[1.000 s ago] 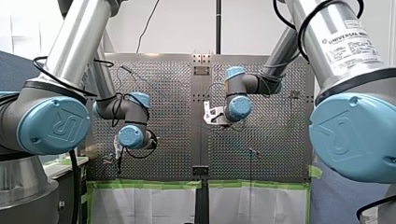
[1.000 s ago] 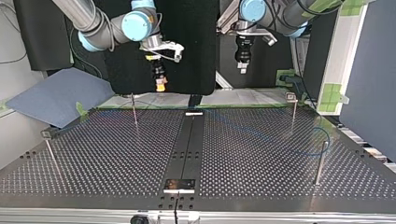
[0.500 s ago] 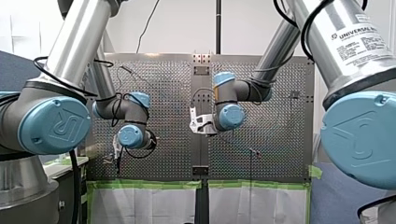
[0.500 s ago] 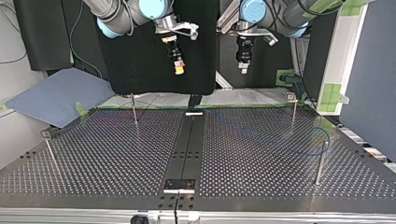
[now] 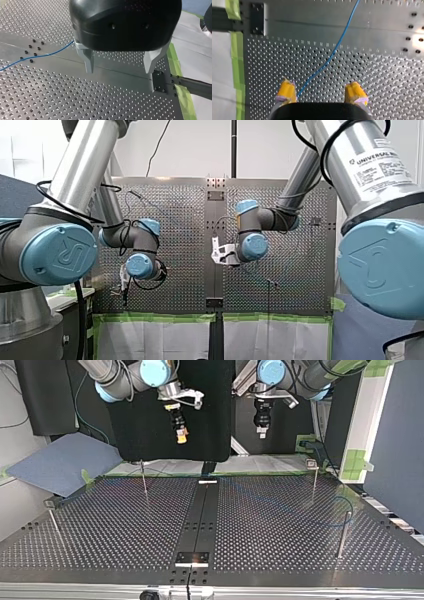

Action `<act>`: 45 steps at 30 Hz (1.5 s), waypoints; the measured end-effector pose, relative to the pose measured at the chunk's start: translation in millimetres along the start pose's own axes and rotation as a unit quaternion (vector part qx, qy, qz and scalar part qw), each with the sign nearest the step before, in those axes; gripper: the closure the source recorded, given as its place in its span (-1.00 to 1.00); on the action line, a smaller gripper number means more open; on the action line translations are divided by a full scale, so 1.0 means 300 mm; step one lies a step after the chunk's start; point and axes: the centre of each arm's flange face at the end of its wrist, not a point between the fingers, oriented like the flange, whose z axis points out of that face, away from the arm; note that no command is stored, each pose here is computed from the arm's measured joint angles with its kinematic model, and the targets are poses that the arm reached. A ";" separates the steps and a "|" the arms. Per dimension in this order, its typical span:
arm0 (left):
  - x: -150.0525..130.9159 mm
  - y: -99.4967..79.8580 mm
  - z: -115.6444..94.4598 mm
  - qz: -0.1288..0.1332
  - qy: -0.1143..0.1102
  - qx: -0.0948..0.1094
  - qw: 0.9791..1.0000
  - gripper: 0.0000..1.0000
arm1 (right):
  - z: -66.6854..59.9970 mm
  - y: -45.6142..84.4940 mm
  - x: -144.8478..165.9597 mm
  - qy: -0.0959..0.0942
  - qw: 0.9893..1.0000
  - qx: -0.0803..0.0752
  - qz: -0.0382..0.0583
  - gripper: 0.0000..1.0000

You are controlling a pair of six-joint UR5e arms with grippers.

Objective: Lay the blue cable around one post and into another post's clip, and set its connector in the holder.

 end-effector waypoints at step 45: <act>0.000 -0.006 -0.003 -0.002 -0.002 0.002 1.000 -1.00 | -0.013 -0.016 -0.012 -0.008 1.000 0.006 -0.007 -1.00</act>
